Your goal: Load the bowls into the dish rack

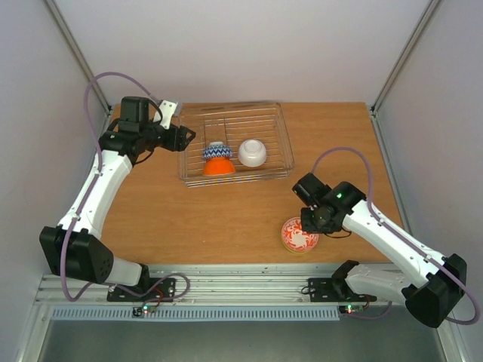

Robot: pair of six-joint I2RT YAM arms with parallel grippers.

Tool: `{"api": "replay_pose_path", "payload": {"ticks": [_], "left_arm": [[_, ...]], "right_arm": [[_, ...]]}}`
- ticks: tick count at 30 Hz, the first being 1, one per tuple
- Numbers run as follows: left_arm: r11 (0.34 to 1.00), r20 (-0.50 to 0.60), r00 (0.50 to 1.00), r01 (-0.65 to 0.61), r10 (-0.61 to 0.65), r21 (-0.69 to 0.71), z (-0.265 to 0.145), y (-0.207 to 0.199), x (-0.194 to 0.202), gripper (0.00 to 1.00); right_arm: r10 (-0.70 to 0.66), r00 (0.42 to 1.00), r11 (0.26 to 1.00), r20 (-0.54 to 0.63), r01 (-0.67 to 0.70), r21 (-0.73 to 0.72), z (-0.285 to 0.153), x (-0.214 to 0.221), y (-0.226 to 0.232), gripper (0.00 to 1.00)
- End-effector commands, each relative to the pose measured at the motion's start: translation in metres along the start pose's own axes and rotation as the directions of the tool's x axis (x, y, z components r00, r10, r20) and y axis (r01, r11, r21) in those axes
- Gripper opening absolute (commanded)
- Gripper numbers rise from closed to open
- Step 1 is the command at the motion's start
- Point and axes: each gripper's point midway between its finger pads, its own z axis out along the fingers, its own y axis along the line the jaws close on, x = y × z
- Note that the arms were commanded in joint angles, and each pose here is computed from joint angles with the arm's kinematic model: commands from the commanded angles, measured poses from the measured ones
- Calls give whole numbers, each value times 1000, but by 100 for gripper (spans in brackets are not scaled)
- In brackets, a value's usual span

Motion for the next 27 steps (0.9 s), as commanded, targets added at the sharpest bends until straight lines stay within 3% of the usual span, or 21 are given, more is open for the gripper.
{"api": "replay_pose_path", "payload": {"ticks": [1, 17, 27], "left_arm": [[1000, 1, 1000, 4, -4, 17, 4, -1, 0, 70], [999, -13, 1000, 18, -18, 33, 9, -1, 3, 70], [999, -16, 1000, 18, -18, 30, 10, 0, 4, 70]], "right_arm": [[93, 993, 996, -71, -93, -2, 11, 22, -1, 27], [145, 985, 978, -88, -130, 161, 54, 28, -13, 32], [138, 985, 977, -105, -118, 176, 64, 30, -12, 27]]}}
